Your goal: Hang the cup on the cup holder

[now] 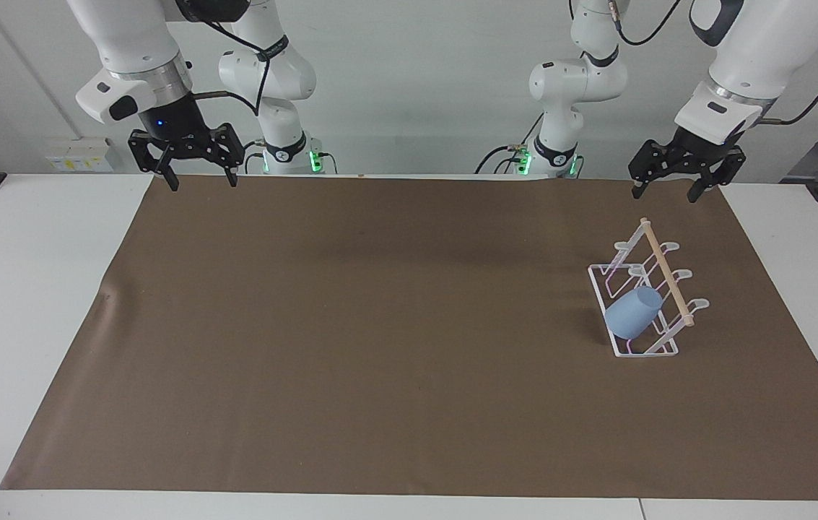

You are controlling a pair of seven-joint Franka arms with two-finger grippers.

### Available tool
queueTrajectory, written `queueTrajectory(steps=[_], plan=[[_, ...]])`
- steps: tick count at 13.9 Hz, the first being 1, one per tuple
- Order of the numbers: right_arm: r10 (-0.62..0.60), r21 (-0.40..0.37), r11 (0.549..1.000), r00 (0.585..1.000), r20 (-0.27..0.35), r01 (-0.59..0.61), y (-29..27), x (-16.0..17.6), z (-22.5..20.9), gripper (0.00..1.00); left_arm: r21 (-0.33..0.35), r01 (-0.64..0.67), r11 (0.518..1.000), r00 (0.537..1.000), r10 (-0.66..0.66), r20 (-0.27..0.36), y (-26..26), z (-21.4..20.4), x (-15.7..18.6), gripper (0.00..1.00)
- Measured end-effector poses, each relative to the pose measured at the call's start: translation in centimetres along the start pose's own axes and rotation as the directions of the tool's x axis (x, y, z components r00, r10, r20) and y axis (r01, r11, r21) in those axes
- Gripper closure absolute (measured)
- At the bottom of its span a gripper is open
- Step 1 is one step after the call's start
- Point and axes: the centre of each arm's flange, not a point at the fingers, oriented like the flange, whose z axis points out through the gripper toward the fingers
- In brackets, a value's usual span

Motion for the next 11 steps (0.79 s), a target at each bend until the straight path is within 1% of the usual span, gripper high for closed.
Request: queueTrajectory(steps=[11], plan=[[0.0,0.0,1.0,1.0,0.0,0.0,0.0,0.0,0.0,0.0,0.0,-0.003,1.0,1.0,0.003,0.009,-0.13,0.26,-0.18,0.0]])
